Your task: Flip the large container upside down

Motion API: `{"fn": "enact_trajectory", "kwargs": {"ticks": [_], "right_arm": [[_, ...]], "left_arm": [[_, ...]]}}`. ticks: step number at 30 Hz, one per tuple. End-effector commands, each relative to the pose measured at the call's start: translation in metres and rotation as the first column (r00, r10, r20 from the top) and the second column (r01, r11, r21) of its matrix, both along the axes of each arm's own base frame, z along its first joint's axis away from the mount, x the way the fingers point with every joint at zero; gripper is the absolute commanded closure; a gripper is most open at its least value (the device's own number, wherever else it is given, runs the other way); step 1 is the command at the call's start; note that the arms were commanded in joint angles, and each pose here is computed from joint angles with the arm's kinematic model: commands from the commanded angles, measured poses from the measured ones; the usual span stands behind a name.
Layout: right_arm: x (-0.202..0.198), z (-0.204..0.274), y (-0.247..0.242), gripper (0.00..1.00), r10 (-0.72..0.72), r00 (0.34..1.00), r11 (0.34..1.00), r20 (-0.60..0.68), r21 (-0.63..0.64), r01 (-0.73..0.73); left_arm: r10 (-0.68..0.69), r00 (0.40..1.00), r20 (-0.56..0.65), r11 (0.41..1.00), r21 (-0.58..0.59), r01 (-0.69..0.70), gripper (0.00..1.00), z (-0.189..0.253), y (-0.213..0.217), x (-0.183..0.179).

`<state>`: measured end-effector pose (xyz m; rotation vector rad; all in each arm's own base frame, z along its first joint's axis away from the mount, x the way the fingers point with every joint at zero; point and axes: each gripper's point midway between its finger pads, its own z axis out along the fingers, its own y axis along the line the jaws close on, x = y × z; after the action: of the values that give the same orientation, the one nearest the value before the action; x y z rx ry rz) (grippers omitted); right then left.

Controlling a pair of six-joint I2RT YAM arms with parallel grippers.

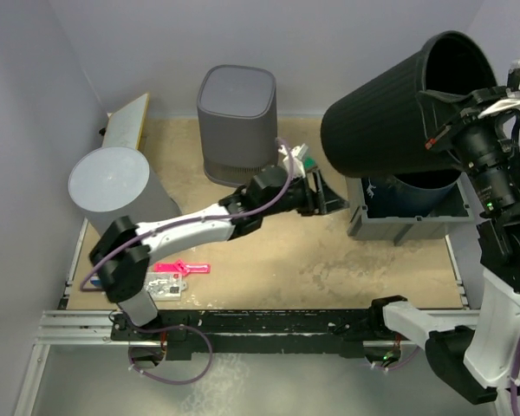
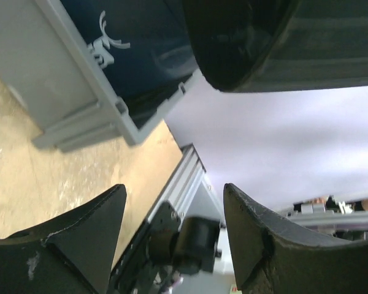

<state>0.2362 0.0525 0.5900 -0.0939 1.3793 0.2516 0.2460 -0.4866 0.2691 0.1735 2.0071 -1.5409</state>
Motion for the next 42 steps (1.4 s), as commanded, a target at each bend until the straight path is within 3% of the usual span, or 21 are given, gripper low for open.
{"fn": "enact_trajectory", "kwargs": {"ticks": [1,6,10,13,16,23,28,31,36,42], "right_arm": [[-0.017,0.052,0.039,1.00,0.224,0.950,0.973,0.216,0.002,-0.230],[-0.001,0.029,0.082,1.00,0.450,0.875,0.885,0.178,0.044,-0.464],[0.014,0.010,0.097,1.00,0.524,0.839,0.836,0.144,0.100,-0.539],[0.023,-0.007,0.108,1.00,0.575,0.809,0.795,0.121,0.150,-0.588],[0.033,-0.028,0.123,1.00,0.632,0.768,0.730,0.106,0.253,-0.635],[0.043,-0.094,0.188,1.00,0.637,0.771,0.688,-0.010,0.458,-0.563],[0.057,-0.167,0.219,1.00,0.632,0.769,0.639,-0.094,0.624,-0.449],[0.062,-0.197,0.223,1.00,0.606,0.781,0.653,-0.150,0.654,-0.381],[0.066,-0.249,0.197,1.00,0.486,0.830,0.737,-0.274,0.639,-0.221],[0.050,-0.306,0.176,1.00,0.425,0.814,0.794,-0.395,0.595,-0.126]], "left_arm": [[-0.023,0.990,0.139,0.997,-0.074,0.034,0.37,0.050,0.050,-0.035],[0.013,0.983,0.183,0.998,-0.058,-0.002,0.35,0.057,0.106,-0.065],[0.009,0.966,0.258,0.999,0.035,-0.019,0.34,0.078,0.144,-0.084],[0.086,0.943,0.320,0.992,0.065,-0.112,0.32,0.107,0.182,-0.087],[0.214,0.896,0.388,0.974,-0.009,-0.228,0.30,0.146,0.212,-0.081],[0.476,0.780,0.407,0.856,-0.010,-0.517,0.29,0.165,0.254,-0.042],[0.480,0.783,0.396,0.848,0.021,-0.530,0.28,0.146,0.234,-0.025],[0.471,0.791,0.390,0.851,0.036,-0.524,0.29,0.143,0.226,-0.022],[0.495,0.775,0.394,0.830,0.050,-0.555,0.28,0.140,0.234,-0.019],[0.509,0.764,0.397,0.794,0.127,-0.595,0.28,0.125,0.245,-0.015]]}}
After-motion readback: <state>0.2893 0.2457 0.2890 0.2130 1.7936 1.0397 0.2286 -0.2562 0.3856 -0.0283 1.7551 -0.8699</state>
